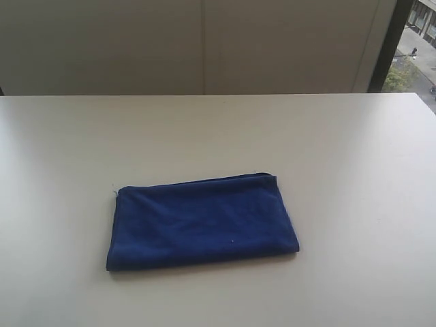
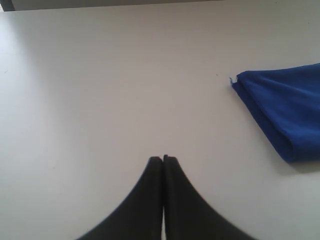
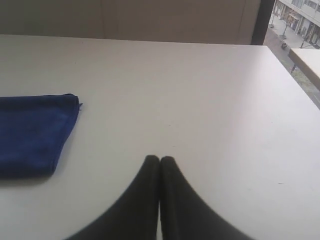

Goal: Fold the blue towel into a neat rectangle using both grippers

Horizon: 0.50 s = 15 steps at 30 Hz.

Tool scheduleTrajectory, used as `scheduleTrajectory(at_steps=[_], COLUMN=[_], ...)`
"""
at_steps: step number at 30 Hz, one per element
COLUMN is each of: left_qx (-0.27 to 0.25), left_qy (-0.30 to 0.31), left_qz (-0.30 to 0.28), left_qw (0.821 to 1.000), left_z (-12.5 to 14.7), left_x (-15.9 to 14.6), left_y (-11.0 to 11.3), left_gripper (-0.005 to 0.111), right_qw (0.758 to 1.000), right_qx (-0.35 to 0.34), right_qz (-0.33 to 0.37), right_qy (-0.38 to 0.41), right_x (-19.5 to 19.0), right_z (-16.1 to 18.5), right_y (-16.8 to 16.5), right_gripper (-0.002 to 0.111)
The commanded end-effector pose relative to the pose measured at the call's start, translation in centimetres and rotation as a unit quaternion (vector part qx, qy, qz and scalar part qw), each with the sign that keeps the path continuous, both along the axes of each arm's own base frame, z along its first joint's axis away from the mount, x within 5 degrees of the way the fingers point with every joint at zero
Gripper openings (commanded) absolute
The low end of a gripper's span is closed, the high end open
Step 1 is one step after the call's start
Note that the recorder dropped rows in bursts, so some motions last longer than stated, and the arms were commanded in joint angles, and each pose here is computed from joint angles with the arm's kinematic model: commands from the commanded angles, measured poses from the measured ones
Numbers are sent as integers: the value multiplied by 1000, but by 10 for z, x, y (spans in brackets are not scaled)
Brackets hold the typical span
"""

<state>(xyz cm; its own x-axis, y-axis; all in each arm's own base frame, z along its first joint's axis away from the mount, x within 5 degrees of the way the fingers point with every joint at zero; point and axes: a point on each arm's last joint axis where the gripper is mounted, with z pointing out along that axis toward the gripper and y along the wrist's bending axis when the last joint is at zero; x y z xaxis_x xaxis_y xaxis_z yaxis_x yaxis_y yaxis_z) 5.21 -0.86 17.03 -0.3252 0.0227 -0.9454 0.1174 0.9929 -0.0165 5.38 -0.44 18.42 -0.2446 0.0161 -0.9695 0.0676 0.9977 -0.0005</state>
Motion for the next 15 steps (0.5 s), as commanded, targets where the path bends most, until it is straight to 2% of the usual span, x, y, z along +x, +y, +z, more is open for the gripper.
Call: scheduleTrajectory(at_steps=[1,7,15], left_qx=[-4,-4,-4], left_qy=[-2,-2,-2], left_qz=[0,0,0], left_qw=[1000,1000,1000], left_z=[-1,-1,-1], left_x=[0,0,0], left_y=[0,0,0], left_gripper=[0,0,0], right_qw=[1000,999,999], right_qx=[-1,-1,22], right_qz=[-2,-41,-47], right_qy=[-5,-2,-3], right_x=[0,-1,-1], right_z=[0,-1,-1], right_y=[0,-4,-4], right_gripper=[0,0,0])
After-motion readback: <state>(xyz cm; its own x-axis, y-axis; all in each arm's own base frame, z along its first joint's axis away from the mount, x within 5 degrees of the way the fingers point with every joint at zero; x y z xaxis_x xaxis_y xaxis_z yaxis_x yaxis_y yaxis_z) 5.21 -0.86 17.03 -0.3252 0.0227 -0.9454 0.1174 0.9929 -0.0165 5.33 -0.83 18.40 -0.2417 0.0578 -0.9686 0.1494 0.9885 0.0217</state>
